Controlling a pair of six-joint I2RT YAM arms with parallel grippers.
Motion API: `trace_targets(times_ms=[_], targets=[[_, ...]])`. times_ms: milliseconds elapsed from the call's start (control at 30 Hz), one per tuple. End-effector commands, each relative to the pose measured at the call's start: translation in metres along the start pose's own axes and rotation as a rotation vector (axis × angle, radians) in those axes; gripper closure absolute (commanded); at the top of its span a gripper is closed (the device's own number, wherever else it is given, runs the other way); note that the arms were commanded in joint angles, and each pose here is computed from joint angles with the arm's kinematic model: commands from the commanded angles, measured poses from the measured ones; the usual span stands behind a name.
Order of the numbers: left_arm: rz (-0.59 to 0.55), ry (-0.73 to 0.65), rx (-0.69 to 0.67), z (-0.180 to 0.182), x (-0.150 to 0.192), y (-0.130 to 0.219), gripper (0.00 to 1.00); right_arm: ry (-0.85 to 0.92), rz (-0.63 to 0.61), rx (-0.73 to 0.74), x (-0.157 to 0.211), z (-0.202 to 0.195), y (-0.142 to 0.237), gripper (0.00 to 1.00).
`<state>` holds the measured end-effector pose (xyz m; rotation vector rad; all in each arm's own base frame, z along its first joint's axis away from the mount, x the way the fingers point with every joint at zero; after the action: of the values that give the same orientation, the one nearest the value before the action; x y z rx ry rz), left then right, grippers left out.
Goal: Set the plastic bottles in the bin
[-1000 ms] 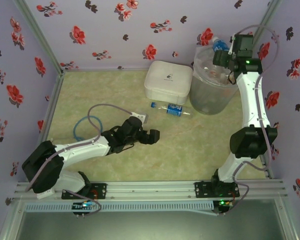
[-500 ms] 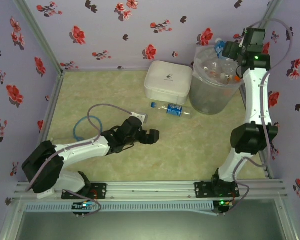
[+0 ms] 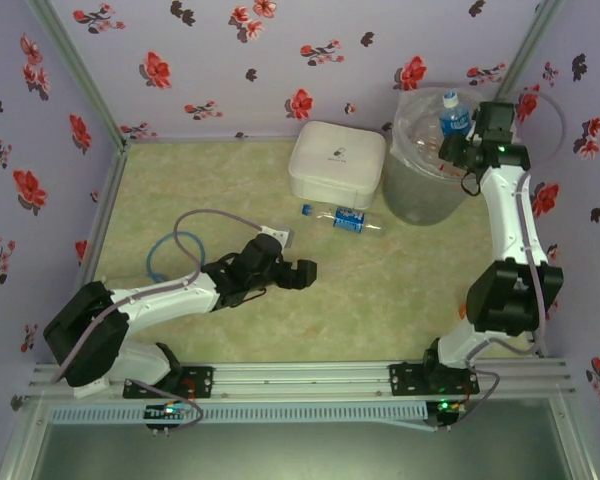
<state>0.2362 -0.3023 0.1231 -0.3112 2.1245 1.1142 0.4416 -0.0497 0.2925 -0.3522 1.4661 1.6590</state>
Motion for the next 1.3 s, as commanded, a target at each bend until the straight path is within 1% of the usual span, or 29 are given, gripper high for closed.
trace_targets(times_ms=[0,67,167,233,367,500,600,700,800,900,967,1067,1200,1267], targets=[[-0.004,-0.001,0.015,0.001,0.000,-0.005,0.05,-0.042,-0.089,-0.053,-0.019,0.008,0.044,0.42],[-0.002,0.004,0.018,0.001,0.001,-0.007,0.05,-0.036,-0.132,-0.042,-0.032,0.008,0.059,0.41],[-0.003,0.015,0.030,-0.001,0.002,-0.011,0.05,-0.027,-0.186,-0.035,-0.049,0.010,0.066,0.35],[-0.001,0.020,0.040,-0.002,0.003,-0.014,0.05,-0.019,-0.187,-0.041,-0.057,0.013,0.061,0.34],[0.004,0.017,0.048,-0.004,0.002,-0.014,0.05,-0.014,-0.165,-0.108,-0.070,0.029,0.040,0.36],[0.001,0.010,0.047,-0.005,0.000,-0.011,0.05,-0.046,-0.087,-0.215,-0.059,0.048,0.018,0.41],[-0.006,0.014,0.050,-0.006,-0.002,-0.010,0.05,-0.067,-0.045,-0.214,-0.038,0.044,-0.005,0.45],[-0.005,0.011,0.051,-0.007,-0.004,-0.010,0.05,-0.065,-0.006,-0.171,-0.022,0.032,-0.021,0.46],[-0.003,-0.013,0.042,-0.009,-0.012,-0.007,0.04,-0.062,-0.004,-0.160,-0.025,0.028,-0.016,0.47],[-0.026,-0.003,0.025,-0.009,-0.028,-0.007,0.04,-0.042,-0.066,-0.148,-0.043,0.029,0.010,0.46],[-0.055,0.052,-0.011,-0.002,-0.041,-0.011,0.04,-0.029,-0.102,-0.134,-0.053,0.027,0.030,0.42],[-0.126,0.249,-0.103,0.020,-0.066,-0.020,0.01,-0.024,-0.156,-0.127,-0.060,0.025,0.063,0.35],[-0.245,0.480,-0.063,0.032,-0.100,-0.041,0.00,-0.048,-0.201,-0.168,-0.048,0.025,0.101,0.28],[-0.273,0.569,-0.041,0.038,-0.113,-0.055,0.00,-0.060,-0.211,-0.194,-0.037,0.025,0.114,0.26]])
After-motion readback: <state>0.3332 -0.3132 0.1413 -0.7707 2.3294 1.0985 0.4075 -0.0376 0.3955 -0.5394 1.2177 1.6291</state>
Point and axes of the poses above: each hand's point on the last joint's axis, 136 mm out from that joint toward the fingers, its own y axis back along the fingers, its own z axis along the line the jaws close on, x = y × z, the point moved 1 cm from there along y, back along the fingers, and after that the axes turned 5 degrees about -y, right-handed, at the moved point
